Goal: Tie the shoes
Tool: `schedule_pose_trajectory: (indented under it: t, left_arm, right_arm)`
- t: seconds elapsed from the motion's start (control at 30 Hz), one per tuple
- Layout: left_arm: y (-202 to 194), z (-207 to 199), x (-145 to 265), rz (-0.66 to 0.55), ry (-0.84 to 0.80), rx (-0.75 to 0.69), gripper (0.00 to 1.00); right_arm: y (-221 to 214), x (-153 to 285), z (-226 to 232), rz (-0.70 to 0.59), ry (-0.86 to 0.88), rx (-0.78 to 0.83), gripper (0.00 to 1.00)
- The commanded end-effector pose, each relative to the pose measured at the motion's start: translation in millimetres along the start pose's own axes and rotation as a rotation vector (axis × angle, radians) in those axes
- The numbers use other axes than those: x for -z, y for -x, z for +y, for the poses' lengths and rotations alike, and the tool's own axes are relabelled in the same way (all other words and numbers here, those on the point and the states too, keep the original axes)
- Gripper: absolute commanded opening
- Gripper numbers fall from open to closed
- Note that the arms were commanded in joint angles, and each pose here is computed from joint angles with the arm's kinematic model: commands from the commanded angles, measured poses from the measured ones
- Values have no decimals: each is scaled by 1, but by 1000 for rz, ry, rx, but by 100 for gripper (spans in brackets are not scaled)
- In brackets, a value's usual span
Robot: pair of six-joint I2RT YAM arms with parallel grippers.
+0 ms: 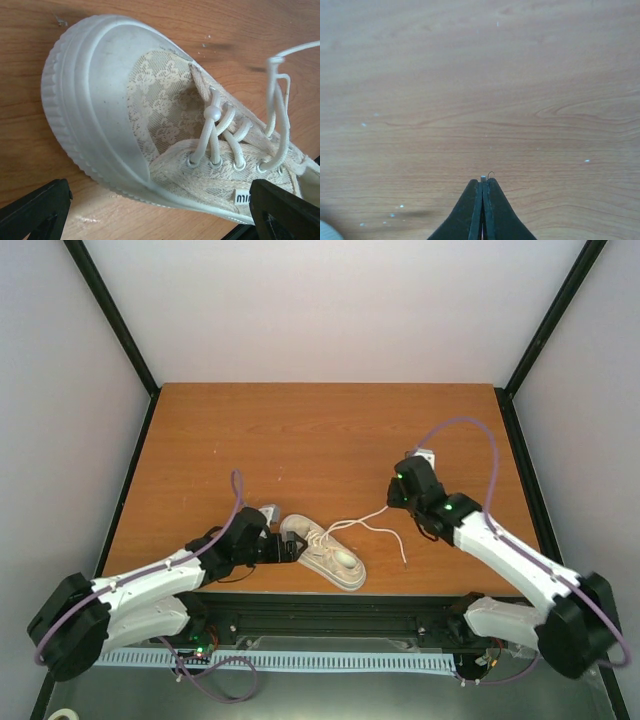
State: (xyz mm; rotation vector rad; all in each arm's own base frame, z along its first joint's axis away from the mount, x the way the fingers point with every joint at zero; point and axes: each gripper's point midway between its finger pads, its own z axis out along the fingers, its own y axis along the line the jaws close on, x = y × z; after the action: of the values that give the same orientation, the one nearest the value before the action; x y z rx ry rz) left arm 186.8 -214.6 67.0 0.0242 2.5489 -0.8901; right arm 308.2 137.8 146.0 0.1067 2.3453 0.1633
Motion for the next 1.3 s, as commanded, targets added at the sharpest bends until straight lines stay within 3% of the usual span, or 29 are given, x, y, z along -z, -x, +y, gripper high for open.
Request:
schedule_pose_trajectory:
  t: [0.0,0.27,0.5,0.63,0.87,1.07,1.1,1.17,1.23,1.27]
  left_arm:
    - [17,-21,-7,-54,-102,-15,100]
    - [40,-51,-37,-43,-168,-119,100]
    - [62,-81,-44,-75,-241,-213,100]
    - [70,-79,-41,-91,-189,-252,100]
    - [77,-81,5,-151,-128,-410,100]
    - [85,-93,52,-152,-97,-352,100]
    - [88,-96,60,-151,-93,-355,100]
    - [93,-106,74,-136,-96,-373,100]
    - [96,-107,83,-93,-78,-377,100]
    - [103,-107,88,-89,-71,-377,100]
  right_arm:
    - [11,40,-15,-75,12,-25,3]
    - [30,99,-6,-162,174,-23,3]
    - [31,116,-7,-181,218,-32,3]
    - [16,101,-13,-139,179,-50,3]
    - [-13,55,-13,-58,133,-65,3]
    - [-38,3,-17,37,30,-85,4]
    - [-40,-2,-18,52,19,-86,9]
    - [-45,-10,-24,81,0,-91,38]
    - [-52,-13,-30,116,-12,-96,54]
    - [-55,-11,-33,130,-22,-93,67]
